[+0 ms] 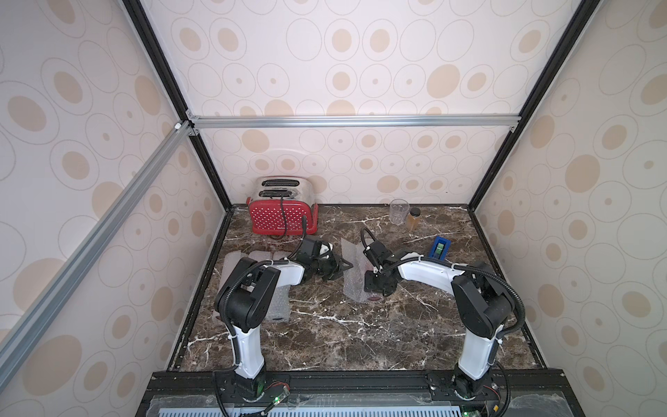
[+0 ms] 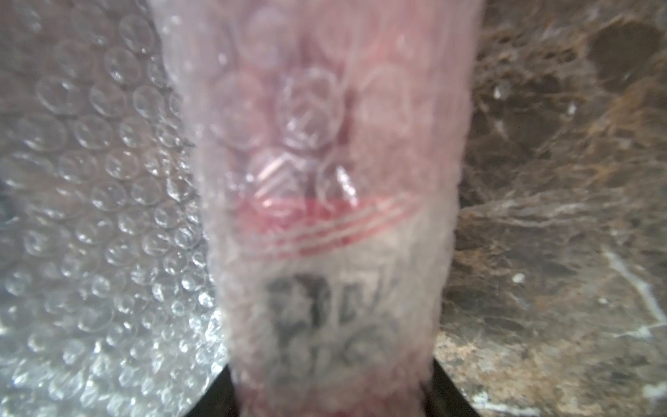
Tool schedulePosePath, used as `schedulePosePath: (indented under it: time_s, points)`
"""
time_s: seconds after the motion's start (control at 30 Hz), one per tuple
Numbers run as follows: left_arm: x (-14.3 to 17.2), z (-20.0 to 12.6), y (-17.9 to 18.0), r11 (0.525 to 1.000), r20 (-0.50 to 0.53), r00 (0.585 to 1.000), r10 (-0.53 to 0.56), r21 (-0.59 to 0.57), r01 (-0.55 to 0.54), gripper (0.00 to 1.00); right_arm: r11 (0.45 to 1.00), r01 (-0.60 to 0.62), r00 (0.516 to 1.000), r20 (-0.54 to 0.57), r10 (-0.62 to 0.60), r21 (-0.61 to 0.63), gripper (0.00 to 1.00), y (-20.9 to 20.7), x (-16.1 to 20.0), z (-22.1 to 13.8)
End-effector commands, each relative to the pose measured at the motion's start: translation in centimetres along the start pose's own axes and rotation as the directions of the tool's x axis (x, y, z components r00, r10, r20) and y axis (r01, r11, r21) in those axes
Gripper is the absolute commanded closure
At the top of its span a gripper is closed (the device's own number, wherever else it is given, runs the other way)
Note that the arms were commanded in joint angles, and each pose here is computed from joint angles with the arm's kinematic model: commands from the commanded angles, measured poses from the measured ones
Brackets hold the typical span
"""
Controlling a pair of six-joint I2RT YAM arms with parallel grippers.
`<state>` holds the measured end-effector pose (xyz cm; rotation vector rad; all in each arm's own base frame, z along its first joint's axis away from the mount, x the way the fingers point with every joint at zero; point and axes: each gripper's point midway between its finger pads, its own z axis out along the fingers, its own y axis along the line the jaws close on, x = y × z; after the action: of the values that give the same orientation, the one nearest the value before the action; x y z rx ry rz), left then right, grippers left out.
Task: Wrap wine bottles in bubble wrap
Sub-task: Wrap the wine bottle in bubble wrap.
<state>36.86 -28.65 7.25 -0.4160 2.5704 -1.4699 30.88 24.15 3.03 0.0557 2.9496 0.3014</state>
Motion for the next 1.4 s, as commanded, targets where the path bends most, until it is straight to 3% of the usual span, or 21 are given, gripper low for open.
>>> schedulePosePath:
  time_s: [0.0, 0.13, 0.23, 0.47, 0.7, 0.83, 1.1, 1.37]
  points:
    - [-0.3, 0.1, -0.1, 0.999, 0.001, 0.999, 0.033, -0.028, -0.033, 0.8, 0.997, 0.014, 0.999, -0.05, -0.01, 0.072, 0.59, -1.7, 1.3, 1.0]
    - [-0.4, -0.4, -0.4, 0.996, 0.014, 0.997, 0.07, -0.052, -0.069, 1.0, 0.997, 0.014, 0.999, -0.049, -0.01, 0.073, 0.59, -1.8, 1.3, 0.9]
    - [-0.7, -0.5, -1.8, 0.994, 0.012, 0.994, 0.107, -0.023, -0.107, 1.0, 0.997, 0.013, 0.999, -0.047, -0.01, 0.07, 0.59, -1.6, 1.2, 0.9]
    - [2.1, 2.8, -6.6, 0.982, -0.146, 0.974, 0.174, 0.102, -0.16, 1.0, 0.998, 0.013, 0.999, -0.045, -0.01, 0.066, 0.59, -1.6, 1.2, 0.7]
    - [3.6, 6.2, -6.8, 0.984, -0.249, 0.954, 0.168, 0.105, -0.146, 1.0, 0.998, 0.021, 0.999, -0.035, -0.019, 0.058, 0.59, -1.5, 1.1, 0.2]
    - [4.4, 7.8, -6.0, 0.985, -0.297, 0.94, 0.169, 0.077, -0.153, 1.0, 0.998, 0.029, 0.999, -0.028, -0.028, 0.048, 0.59, -1.3, 1.0, 0.0]
    - [5.1, 9.0, -0.9, 0.979, -0.338, 0.928, 0.155, -0.075, -0.19, 1.0, 0.998, 0.052, 0.999, -0.001, -0.052, 0.033, 0.57, -1.0, 0.9, -1.6]
    - [5.1, 9.0, 1.5, 0.964, -0.337, 0.928, 0.161, -0.149, -0.221, 1.0, 0.996, 0.076, 0.996, 0.04, -0.074, -0.052, 0.35, -0.2, 1.5, -5.1]
